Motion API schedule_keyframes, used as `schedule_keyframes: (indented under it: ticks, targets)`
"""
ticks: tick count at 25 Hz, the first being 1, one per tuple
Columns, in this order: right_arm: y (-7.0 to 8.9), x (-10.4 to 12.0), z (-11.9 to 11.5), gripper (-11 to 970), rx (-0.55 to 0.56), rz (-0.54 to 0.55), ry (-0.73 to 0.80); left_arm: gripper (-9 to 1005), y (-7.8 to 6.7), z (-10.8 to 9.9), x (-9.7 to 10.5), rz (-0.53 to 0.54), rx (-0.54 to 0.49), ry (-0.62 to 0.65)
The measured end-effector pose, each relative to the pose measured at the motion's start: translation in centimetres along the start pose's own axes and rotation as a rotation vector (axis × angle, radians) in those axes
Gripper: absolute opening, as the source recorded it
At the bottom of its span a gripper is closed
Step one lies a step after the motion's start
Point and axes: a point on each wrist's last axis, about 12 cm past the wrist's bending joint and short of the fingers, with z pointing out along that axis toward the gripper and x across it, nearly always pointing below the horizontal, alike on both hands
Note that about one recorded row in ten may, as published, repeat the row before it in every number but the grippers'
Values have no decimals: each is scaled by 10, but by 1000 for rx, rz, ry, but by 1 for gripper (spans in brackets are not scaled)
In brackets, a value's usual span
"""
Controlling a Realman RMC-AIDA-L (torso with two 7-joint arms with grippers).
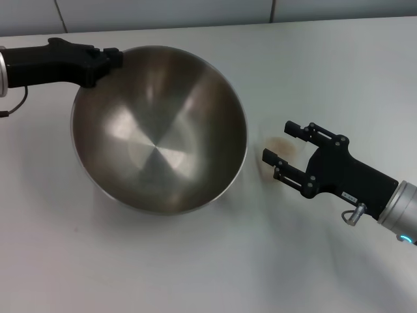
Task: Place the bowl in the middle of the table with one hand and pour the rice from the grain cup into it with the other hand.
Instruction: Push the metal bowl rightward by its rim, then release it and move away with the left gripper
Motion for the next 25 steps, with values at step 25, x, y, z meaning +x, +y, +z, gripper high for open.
schedule_keyframes:
  ticks: [25]
  targets:
    - [-3,0,4,685,3,-16,12,120,-4,22,8,26,-6,26]
